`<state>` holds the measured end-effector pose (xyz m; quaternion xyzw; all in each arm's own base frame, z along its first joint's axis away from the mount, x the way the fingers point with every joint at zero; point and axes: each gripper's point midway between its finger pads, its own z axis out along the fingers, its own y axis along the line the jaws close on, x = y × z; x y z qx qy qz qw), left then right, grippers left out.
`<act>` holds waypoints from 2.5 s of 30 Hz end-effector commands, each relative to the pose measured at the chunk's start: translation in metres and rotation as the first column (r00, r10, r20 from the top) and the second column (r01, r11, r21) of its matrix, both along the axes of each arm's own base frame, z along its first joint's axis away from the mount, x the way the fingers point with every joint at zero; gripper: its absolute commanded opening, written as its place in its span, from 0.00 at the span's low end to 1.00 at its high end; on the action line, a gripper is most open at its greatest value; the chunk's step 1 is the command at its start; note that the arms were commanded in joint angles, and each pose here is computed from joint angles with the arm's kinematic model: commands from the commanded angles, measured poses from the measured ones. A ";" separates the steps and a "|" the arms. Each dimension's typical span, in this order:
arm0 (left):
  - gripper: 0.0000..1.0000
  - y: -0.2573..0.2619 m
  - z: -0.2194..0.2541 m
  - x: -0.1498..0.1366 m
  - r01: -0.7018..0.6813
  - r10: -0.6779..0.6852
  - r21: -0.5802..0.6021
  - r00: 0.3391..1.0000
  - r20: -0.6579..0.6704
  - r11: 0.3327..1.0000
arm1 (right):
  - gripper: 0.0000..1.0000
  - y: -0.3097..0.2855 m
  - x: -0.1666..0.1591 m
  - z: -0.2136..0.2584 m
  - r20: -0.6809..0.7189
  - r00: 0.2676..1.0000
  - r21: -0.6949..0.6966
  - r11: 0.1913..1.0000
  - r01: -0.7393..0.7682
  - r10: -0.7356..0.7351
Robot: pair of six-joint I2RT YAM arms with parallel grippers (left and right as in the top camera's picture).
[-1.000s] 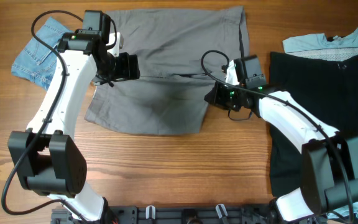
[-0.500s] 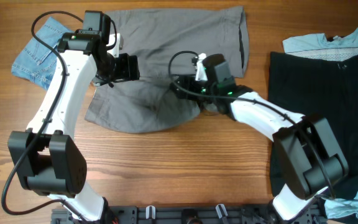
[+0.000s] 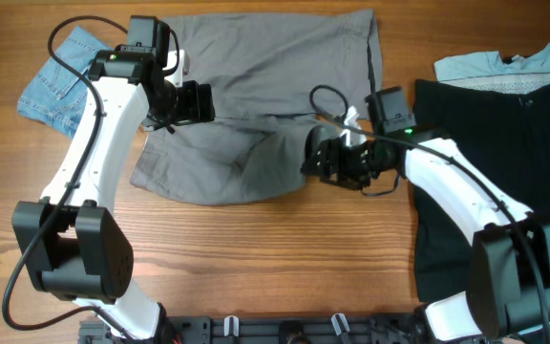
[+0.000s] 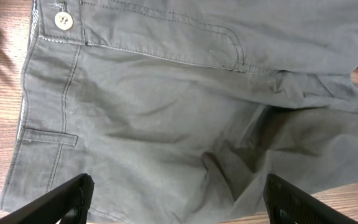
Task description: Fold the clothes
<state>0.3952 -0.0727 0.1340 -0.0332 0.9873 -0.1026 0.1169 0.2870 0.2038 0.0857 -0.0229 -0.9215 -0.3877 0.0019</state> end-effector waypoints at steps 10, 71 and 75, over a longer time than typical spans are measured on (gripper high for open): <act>0.87 0.002 0.005 0.001 0.016 -0.016 0.008 1.000 0.014 1.000 | 0.82 0.010 0.004 -0.076 -0.231 0.900 -0.245 0.917 0.315 -0.371; 0.87 0.001 0.006 0.002 0.016 -0.016 0.008 1.000 0.021 1.000 | 0.35 0.044 0.030 -0.001 0.005 0.998 -0.109 0.992 0.064 -0.064; 0.87 0.001 0.006 0.003 0.016 -0.016 0.008 1.000 0.022 1.000 | 0.31 0.069 0.027 -0.026 -0.031 0.995 -0.124 0.988 0.088 -0.093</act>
